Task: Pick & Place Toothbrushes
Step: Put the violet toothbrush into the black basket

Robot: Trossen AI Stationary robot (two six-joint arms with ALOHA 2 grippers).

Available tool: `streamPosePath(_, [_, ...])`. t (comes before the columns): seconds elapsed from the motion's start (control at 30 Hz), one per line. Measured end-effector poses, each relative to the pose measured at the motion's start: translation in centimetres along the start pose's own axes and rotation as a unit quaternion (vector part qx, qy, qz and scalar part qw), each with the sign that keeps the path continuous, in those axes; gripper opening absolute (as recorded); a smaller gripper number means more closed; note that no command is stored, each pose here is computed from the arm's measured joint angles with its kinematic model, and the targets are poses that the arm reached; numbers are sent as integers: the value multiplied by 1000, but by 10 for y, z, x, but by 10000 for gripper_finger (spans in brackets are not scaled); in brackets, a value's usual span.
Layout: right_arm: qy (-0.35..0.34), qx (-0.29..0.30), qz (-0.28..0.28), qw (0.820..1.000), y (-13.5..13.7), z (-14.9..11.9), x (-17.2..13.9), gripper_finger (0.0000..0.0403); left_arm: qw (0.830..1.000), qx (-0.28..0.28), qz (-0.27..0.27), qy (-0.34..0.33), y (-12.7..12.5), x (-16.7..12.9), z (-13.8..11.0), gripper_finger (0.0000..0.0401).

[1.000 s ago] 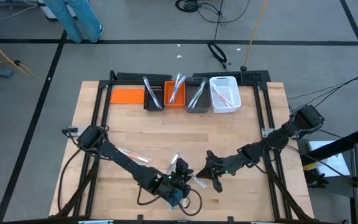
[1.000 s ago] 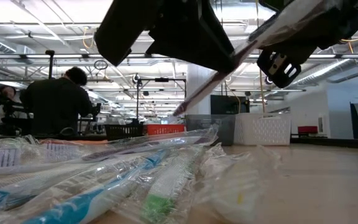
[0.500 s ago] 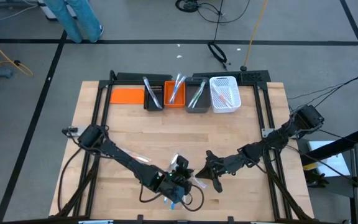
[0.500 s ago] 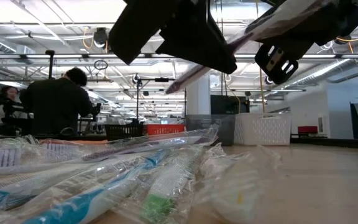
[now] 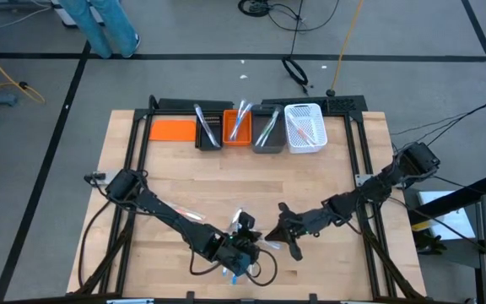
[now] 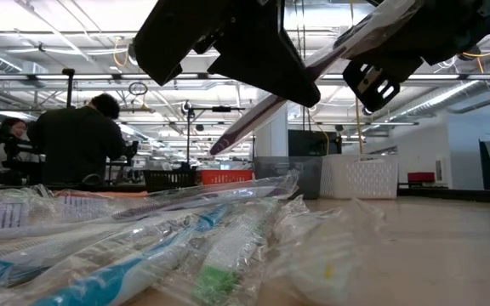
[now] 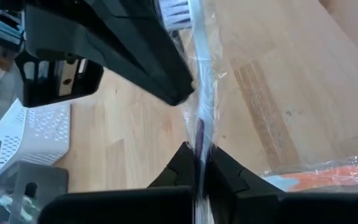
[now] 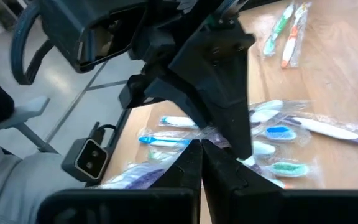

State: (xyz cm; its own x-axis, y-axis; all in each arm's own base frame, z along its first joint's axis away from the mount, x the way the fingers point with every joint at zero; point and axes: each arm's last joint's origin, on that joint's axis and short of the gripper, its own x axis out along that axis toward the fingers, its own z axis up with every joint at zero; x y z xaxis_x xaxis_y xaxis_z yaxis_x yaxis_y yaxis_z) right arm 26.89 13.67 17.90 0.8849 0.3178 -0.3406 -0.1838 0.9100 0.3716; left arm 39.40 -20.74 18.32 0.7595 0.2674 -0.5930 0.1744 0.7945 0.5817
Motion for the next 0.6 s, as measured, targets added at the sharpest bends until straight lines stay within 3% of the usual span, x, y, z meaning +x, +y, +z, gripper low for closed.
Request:
streamPosePath(0.23, [-5,-32,-14,999,-10,4,1,13,999,-26,-3,22,1,-5,-4,5])
streamPosePath(0.6, [15,-42,-74,996,-38,17,-8,91,995,-77,1,71,11,-41,-10,4])
